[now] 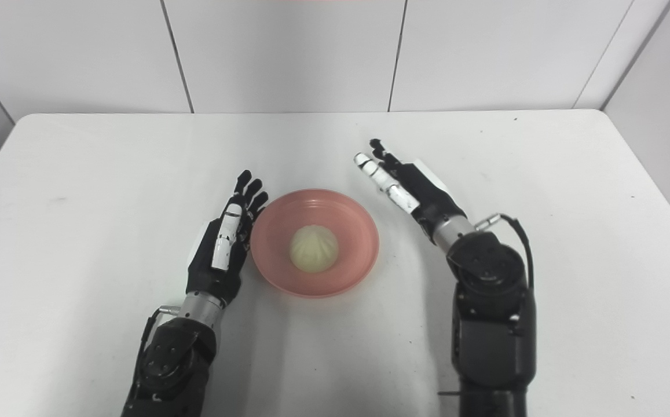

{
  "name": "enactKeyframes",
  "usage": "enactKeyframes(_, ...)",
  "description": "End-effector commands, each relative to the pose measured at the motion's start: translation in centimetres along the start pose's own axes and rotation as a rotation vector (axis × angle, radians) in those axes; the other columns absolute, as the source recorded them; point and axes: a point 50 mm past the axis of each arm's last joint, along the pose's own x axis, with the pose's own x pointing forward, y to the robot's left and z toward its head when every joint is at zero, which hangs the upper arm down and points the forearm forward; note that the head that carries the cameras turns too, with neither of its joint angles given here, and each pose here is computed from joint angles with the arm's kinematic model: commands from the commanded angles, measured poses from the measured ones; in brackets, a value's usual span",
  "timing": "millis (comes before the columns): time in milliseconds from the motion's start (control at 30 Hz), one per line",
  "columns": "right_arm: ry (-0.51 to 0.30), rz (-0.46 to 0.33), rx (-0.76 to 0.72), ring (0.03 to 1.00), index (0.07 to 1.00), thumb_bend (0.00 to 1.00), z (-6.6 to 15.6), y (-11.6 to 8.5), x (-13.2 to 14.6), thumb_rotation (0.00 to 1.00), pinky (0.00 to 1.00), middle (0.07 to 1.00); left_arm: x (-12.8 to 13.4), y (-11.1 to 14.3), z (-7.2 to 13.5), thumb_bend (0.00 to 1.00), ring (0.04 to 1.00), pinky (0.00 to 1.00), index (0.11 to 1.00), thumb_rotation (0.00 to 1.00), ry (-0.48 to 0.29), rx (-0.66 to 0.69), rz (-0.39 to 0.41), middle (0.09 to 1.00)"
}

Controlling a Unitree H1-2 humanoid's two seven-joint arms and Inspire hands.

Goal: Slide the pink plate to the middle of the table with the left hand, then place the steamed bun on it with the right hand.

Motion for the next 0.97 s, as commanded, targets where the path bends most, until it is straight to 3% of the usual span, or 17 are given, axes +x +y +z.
enactKeyframes(0, -0.135, -0.082, 0.032, 1.000, 1.000, 0.43, 0.1, 0.4, -0.1, 1.00, 1.00, 1.000, -1.8, 1.5, -2.8, 0.37, 0.985, 1.00, 1.000, 1.00, 0.124, -0.002, 0.050, 1.000)
enactKeyframes(133, -0.267, -0.169, 0.092, 1.000, 1.000, 0.35, -2.2, 1.7, -0.7, 1.00, 1.00, 1.000, -1.9, 1.6, -2.8, 0.36, 0.989, 1.00, 1.000, 1.00, 0.109, 0.008, 0.062, 1.000)
enactKeyframes(367, -0.308, -0.200, 0.121, 1.000, 1.000, 0.37, -4.1, 2.9, -1.3, 1.00, 1.00, 1.000, -2.0, 1.8, -2.8, 0.36, 0.994, 1.00, 1.000, 1.00, 0.098, 0.020, 0.069, 1.000)
enactKeyframes(500, -0.295, -0.207, 0.134, 1.000, 1.000, 0.33, -5.0, 3.7, -1.7, 1.00, 1.00, 1.000, -2.3, 2.1, -3.1, 0.36, 0.995, 1.00, 1.000, 1.00, 0.090, 0.025, 0.071, 1.000)
enactKeyframes(933, -0.148, -0.111, 0.307, 1.000, 1.000, 0.20, -7.8, 6.1, -3.7, 1.00, 1.00, 1.000, -4.1, 3.3, -3.4, 0.36, 1.000, 1.00, 1.000, 1.00, 0.083, 0.051, 0.078, 1.000)
